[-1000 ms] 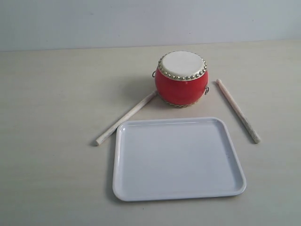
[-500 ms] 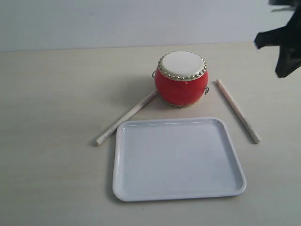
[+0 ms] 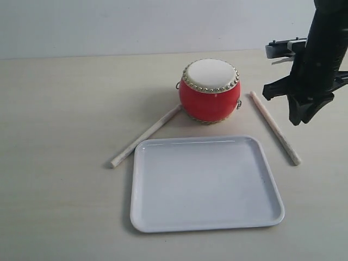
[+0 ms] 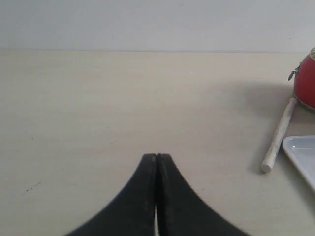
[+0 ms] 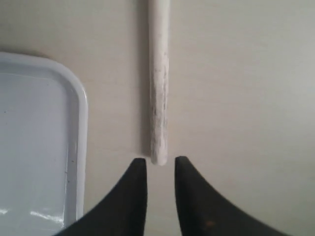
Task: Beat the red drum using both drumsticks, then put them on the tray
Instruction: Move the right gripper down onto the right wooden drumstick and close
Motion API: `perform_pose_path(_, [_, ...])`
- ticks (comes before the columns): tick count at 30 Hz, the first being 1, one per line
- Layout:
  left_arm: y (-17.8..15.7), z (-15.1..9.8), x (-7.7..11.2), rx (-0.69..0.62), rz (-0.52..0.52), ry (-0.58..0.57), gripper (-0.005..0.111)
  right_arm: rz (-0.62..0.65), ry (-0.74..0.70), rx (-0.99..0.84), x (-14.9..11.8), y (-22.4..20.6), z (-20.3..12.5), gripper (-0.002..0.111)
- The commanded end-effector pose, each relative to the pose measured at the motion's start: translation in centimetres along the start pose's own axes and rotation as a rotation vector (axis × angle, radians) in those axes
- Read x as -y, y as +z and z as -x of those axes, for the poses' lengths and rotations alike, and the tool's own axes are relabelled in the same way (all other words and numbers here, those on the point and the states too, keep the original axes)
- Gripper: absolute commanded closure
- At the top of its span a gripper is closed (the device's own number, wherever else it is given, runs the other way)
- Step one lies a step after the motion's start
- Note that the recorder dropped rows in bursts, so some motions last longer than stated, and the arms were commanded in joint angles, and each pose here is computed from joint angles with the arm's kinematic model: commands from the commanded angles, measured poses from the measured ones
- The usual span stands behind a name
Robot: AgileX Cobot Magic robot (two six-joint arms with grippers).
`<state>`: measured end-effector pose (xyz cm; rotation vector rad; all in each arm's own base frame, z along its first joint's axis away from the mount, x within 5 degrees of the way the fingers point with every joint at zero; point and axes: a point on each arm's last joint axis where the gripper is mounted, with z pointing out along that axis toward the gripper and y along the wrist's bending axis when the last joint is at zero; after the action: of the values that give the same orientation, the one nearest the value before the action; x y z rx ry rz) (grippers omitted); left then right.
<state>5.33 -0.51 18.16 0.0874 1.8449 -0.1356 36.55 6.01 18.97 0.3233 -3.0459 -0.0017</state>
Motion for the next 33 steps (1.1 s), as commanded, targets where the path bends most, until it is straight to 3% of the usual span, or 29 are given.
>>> perform_pose_path(1, [0.0, 0.0, 0.0, 0.008, -0.001, 0.001, 0.107, 0.001, -0.008, 0.066, -0.1, 1.0, 0.3, 0.072])
perform_pose_path(22, [0.0, 0.0, 0.0, 0.008, -0.001, 0.001, 0.107, 0.011, -0.019, 0.068, -0.2, 6.8, -0.3, 0.07])
perform_pose_path(33, [0.0, 0.0, 0.0, 0.008, -0.001, 0.001, 0.107, 0.01, -0.017, 0.078, -0.2, 7.1, -0.2, 0.07])
